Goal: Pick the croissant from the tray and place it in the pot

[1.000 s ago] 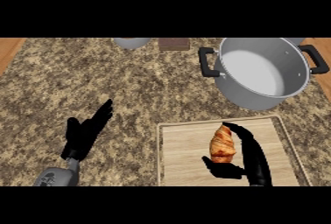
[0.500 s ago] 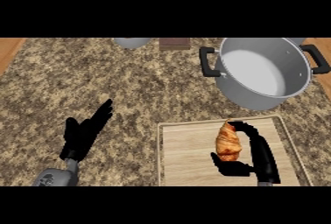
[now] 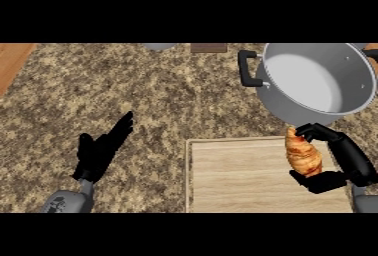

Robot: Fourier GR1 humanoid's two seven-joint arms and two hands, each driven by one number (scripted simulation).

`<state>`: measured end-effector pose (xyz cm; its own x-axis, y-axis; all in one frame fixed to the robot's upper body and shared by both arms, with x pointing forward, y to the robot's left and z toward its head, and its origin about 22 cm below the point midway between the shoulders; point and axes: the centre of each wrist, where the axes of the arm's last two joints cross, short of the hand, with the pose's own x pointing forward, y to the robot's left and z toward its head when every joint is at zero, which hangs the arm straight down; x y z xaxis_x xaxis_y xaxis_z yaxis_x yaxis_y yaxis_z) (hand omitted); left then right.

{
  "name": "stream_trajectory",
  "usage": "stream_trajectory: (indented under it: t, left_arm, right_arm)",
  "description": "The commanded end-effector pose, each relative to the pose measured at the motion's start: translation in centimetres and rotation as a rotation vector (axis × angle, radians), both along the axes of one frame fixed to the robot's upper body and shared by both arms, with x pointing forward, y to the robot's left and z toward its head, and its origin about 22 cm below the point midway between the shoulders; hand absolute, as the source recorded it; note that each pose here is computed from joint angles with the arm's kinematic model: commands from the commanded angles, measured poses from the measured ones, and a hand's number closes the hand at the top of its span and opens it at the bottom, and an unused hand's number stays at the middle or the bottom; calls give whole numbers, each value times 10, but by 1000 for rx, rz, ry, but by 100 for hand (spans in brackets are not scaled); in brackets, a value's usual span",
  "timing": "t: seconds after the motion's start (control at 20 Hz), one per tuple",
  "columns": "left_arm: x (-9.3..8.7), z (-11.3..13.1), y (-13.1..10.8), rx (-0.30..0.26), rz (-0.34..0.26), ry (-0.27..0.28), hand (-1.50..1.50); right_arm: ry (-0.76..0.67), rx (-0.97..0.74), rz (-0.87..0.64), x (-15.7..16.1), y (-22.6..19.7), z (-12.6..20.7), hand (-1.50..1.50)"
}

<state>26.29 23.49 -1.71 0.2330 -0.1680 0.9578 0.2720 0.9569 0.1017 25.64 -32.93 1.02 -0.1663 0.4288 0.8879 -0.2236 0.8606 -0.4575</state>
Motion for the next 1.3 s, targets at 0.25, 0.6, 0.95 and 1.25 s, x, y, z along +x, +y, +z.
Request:
stream_trajectory:
  t: [0.25, 0.6, 0.95, 1.25]
  left_arm:
    - [4, 4, -8, -3, -20, -20, 0]
    - [2, -1, -14, -2, -25, -11, 0]
    - [13, 2, -12, 16, -41, -9, 0]
    - [14, 2, -25, 5, -60, -7, 0]
  right_arm:
    - [-133, 64, 178, 16, -133, 75, 150]
    - [-286, -17, 189, 21, -186, 131, 150]
    - [-330, -133, 195, 42, -191, 162, 150]
    - [-310, -258, 242, 79, -167, 187, 150]
